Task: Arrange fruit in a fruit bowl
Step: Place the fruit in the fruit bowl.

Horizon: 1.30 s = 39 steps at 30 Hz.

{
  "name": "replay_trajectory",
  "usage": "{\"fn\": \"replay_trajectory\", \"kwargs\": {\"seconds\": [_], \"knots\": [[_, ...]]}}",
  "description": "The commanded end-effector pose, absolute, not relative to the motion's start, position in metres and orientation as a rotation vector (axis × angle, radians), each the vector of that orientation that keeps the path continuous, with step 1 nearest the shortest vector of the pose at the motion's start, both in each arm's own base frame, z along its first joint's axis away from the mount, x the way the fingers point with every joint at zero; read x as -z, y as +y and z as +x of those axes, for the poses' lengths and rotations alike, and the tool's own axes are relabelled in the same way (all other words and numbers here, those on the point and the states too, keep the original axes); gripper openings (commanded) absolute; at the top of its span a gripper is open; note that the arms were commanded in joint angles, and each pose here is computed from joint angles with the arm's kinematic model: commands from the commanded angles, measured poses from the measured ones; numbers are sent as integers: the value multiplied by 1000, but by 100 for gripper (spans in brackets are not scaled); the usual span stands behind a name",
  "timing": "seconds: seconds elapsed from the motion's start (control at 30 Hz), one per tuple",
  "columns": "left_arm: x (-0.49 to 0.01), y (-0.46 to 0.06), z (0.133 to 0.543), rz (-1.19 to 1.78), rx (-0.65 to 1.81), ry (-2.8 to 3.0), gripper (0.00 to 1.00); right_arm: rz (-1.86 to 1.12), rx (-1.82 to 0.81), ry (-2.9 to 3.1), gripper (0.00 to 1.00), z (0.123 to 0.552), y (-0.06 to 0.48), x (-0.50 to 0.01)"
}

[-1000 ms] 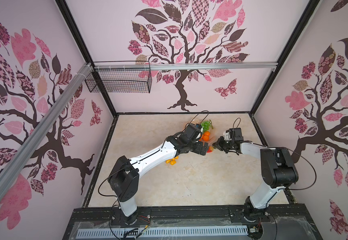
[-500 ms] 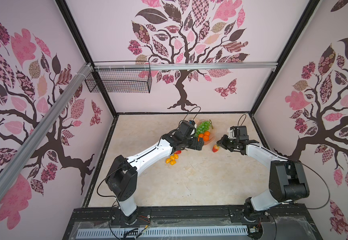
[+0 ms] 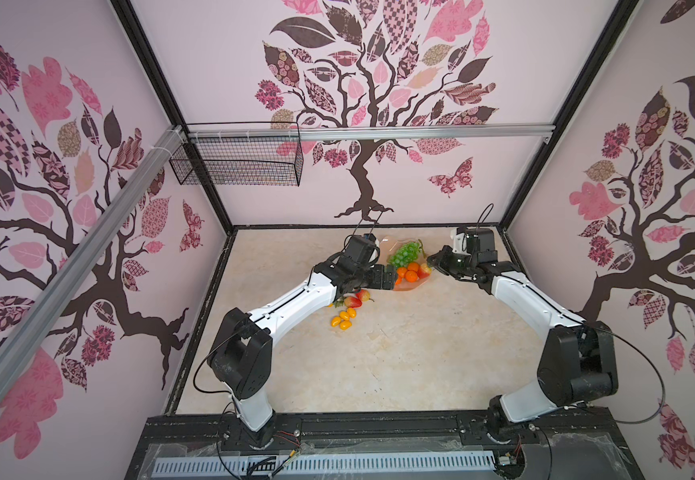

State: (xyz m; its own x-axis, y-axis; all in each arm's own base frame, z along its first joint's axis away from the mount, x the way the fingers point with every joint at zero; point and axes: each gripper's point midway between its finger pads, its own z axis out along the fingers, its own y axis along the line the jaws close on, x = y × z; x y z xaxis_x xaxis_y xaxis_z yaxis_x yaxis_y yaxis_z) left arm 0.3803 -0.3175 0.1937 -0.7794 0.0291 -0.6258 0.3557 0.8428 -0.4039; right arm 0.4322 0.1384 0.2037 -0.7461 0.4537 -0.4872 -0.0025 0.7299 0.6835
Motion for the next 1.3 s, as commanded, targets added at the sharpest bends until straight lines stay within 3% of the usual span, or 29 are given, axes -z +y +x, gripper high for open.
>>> {"fn": "replay_trajectory", "kwargs": {"seconds": [0.0,0.7,1.27], "knots": [[-203,-301,385,216,689,2366,98,318,-909,2294,0,442,156,-201],[-189,-242,404,48,618,2385,98,167,-881,2401,0,488,224,-148],[-181,-238,408,60,624,2413,98,88,-669,2373,0,571,230,-148]]}}
